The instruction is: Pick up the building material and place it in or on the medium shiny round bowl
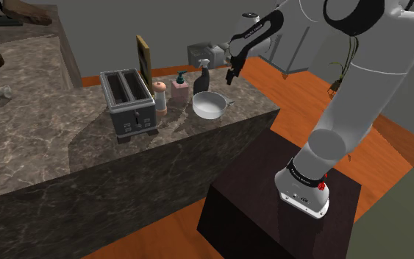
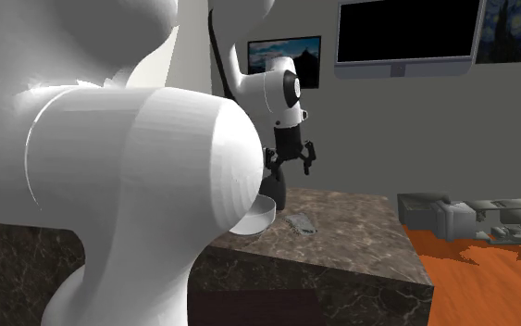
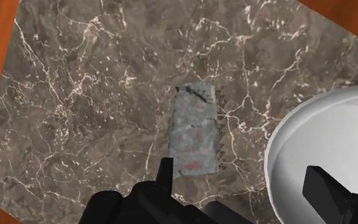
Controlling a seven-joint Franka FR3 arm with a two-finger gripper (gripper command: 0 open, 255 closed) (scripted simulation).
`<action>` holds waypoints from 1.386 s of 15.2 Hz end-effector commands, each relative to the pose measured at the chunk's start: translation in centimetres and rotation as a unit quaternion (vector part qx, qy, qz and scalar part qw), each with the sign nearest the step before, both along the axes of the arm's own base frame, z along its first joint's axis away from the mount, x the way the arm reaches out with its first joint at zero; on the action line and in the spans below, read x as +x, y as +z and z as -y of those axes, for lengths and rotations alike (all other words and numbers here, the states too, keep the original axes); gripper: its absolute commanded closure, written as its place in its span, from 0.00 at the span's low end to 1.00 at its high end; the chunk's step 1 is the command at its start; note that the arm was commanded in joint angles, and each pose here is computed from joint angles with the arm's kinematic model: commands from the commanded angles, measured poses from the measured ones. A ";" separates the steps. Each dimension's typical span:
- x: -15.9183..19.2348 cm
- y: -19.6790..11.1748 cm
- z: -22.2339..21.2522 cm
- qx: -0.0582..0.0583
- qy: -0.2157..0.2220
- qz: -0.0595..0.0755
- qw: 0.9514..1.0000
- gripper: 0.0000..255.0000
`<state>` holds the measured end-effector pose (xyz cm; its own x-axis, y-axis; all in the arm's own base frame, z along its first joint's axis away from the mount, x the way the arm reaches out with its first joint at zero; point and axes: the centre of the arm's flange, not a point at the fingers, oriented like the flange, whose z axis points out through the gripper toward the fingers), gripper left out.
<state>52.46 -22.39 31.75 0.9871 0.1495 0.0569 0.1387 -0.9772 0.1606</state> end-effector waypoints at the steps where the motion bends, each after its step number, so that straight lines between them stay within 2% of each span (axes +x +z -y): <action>1: 0.9 -1.9 1.5 -0.003 -0.002 -0.001 1.000 0.00; 8: 4.8 -7.8 7.1 -0.011 -0.010 -0.004 1.000 0.00; 15: 5.1 -11.4 7.8 -0.011 -0.010 -0.004 1.000 0.00; 21: 5.1 -11.7 7.8 -0.011 -0.010 -0.004 1.000 0.00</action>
